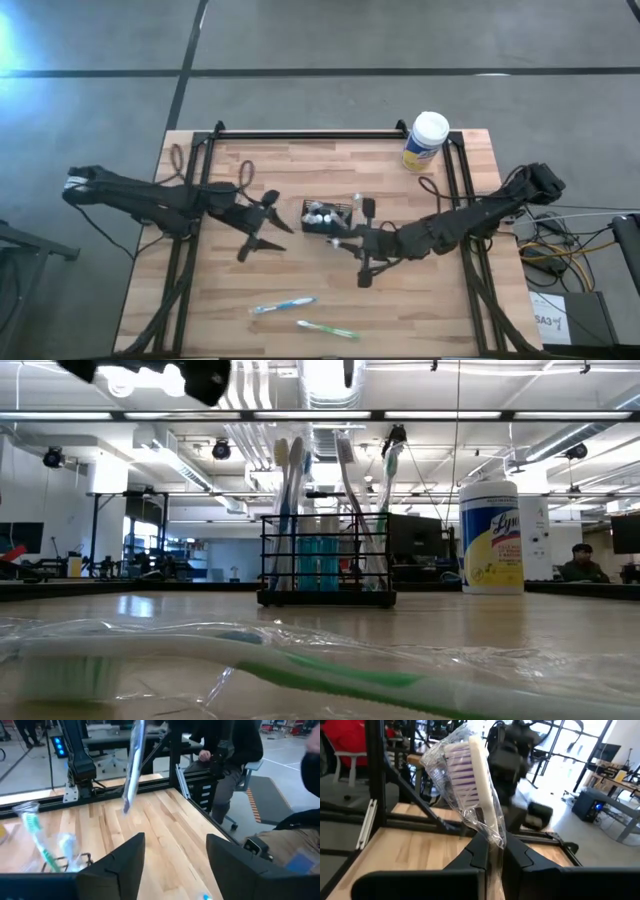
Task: Pick & Place toothbrushing station
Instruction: Put the violet toothbrush into the wire organizer
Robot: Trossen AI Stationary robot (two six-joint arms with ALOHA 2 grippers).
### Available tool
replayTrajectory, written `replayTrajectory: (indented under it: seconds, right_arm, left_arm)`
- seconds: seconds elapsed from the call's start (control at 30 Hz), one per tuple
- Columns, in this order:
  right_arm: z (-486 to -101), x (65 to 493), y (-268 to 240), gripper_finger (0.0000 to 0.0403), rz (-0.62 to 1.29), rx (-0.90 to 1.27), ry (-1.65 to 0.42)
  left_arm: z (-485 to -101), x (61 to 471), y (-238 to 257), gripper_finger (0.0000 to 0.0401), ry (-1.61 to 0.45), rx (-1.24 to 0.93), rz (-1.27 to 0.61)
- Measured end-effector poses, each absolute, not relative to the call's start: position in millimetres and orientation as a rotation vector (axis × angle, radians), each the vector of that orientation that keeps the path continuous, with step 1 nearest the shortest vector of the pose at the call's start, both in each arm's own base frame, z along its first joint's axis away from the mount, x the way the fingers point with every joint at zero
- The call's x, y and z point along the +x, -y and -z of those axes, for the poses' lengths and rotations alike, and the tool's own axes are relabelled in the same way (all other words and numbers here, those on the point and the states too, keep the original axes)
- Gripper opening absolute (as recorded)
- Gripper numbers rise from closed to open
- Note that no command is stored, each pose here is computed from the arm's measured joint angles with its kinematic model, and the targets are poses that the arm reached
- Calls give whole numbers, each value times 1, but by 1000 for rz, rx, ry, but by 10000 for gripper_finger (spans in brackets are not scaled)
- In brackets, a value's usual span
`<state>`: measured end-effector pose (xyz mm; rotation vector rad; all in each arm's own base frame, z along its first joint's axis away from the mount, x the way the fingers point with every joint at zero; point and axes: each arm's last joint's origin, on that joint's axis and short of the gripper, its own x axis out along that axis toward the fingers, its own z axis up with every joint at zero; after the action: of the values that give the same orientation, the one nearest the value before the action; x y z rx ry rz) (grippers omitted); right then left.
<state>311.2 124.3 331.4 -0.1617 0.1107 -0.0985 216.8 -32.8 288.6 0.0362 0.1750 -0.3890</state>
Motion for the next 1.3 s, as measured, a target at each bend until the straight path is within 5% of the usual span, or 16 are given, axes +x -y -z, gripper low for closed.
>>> replayTrajectory:
  seconds: [0.13, 0.37, 0.73, 1.3]
  right_arm:
    - [-315, 295, -115, 14, 105, -124, -94]
    - [-277, 266, -93, 14, 205, -96, -65]
    - [-235, 264, -67, 14, 344, -83, -21]
    - [-189, 288, -57, 13, 406, -58, -78]
  left_arm:
    - [-284, 184, 29, 169, -105, 57, 379]
    - [-261, 138, 22, 13, 5, 48, 320]
    - [-223, 118, 20, 4, 67, 46, 320]
    - [-219, 118, 19, 5, 60, 25, 313]
